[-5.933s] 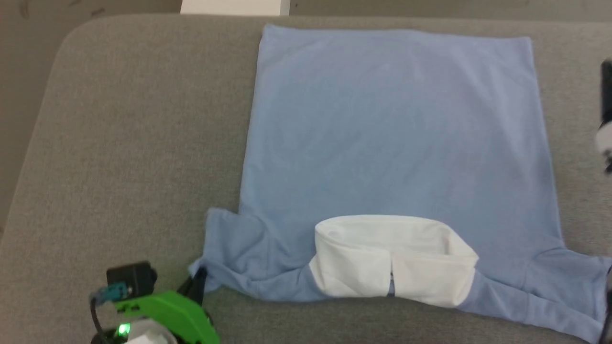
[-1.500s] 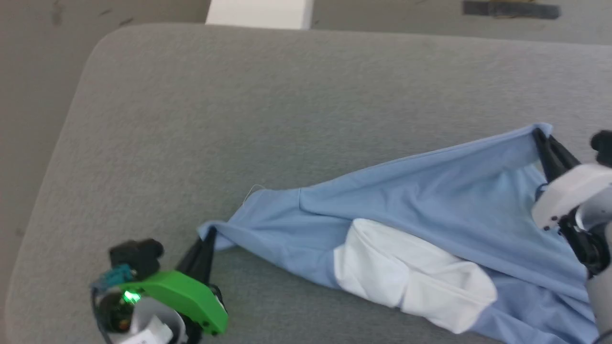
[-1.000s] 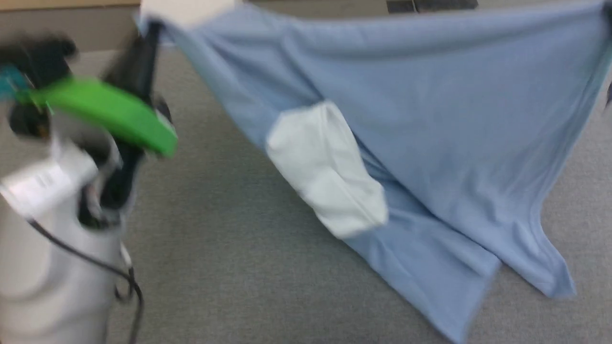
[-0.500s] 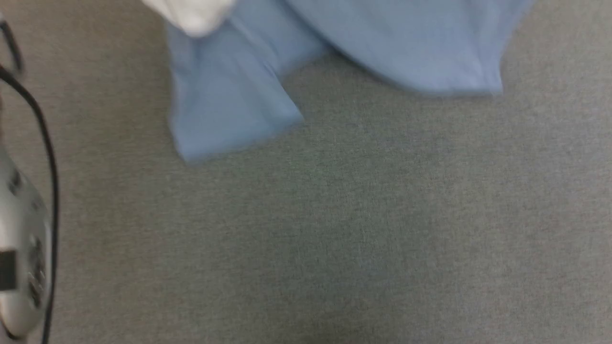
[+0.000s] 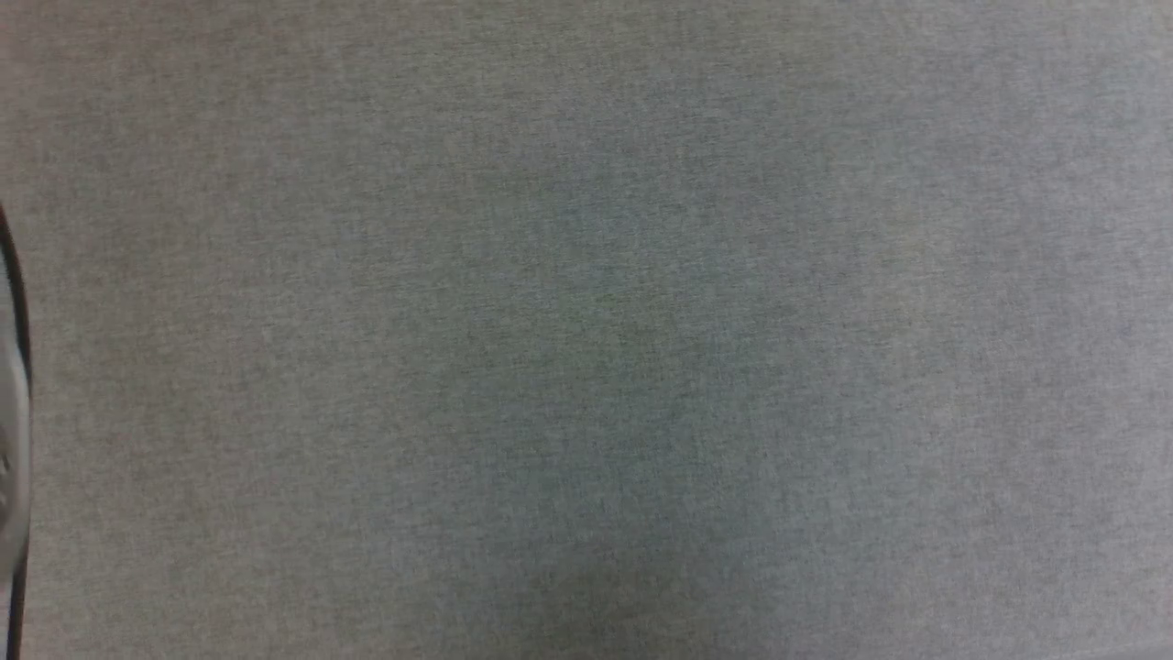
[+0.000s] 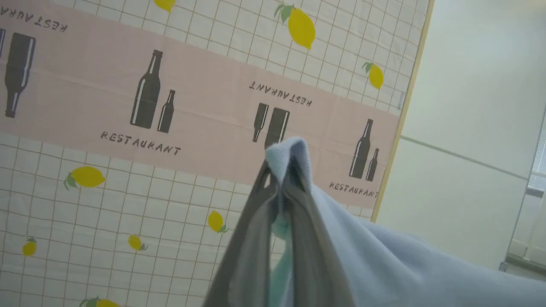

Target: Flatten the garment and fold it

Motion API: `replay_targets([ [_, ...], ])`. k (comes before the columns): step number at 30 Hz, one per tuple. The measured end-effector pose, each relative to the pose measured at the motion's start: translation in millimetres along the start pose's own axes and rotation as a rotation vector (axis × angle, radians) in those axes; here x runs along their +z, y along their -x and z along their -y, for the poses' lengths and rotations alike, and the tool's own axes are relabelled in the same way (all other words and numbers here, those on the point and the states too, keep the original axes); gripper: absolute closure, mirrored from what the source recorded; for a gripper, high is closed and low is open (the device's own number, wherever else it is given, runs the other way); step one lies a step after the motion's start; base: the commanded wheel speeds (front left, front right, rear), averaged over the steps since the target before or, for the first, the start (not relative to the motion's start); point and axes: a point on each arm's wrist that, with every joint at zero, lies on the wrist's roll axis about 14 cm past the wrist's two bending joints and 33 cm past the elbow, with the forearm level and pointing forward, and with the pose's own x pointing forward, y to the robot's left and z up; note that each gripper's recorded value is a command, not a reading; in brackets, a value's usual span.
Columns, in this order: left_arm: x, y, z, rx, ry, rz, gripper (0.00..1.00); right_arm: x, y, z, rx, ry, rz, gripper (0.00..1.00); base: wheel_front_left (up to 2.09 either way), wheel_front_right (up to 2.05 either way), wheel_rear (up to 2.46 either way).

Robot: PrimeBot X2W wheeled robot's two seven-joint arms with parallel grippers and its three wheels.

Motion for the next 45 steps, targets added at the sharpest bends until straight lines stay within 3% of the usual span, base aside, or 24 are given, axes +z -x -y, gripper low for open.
replay_targets([
  [6, -107.3, 78.9, -33.5, 0.003, -0.144, -0.406, 1.0, -93.2, 42.9, -40.8, 0.108, -0.077, -0.22, 1.0, 0.0, 0.0, 0.0],
  [11, -157.0, 173.7, -51.2, 0.006, -0.196, -0.723, 1.0, -139.7, 97.6, -61.2, 0.174, -0.136, -0.362, 1.0, 0.0, 0.0, 0.0],
  [16, -172.6, 281.6, -50.5, 0.024, -0.144, -1.026, 1.0, -163.5, 158.1, -64.7, 0.197, -0.198, -0.466, 1.0, 0.0, 0.0, 0.0],
  [21, -158.3, 371.2, -30.4, 0.024, -0.069, -1.247, 1.0, -168.3, 208.4, -58.3, 0.186, -0.241, -0.516, 1.0, 0.0, 0.0, 0.0],
  [30, -106.7, 470.2, 6.2, 0.107, 0.049, -1.416, 1.0, -175.6, 285.0, -43.9, 0.184, -0.197, -0.614, 1.0, 0.0, 0.0, 0.0],
  [37, -70.0, 524.3, 24.6, 0.184, 0.089, -1.446, 1.0, -185.4, 353.0, -39.3, 0.172, -0.207, -0.727, 1.0, 0.0, 0.0, 0.0],
  [45, -59.3, 532.3, 42.5, 0.221, 0.129, -1.325, 1.0, -186.0, 397.2, -35.7, 0.11, -0.238, -0.756, 1.0, 0.0, 0.0, 0.0],
])
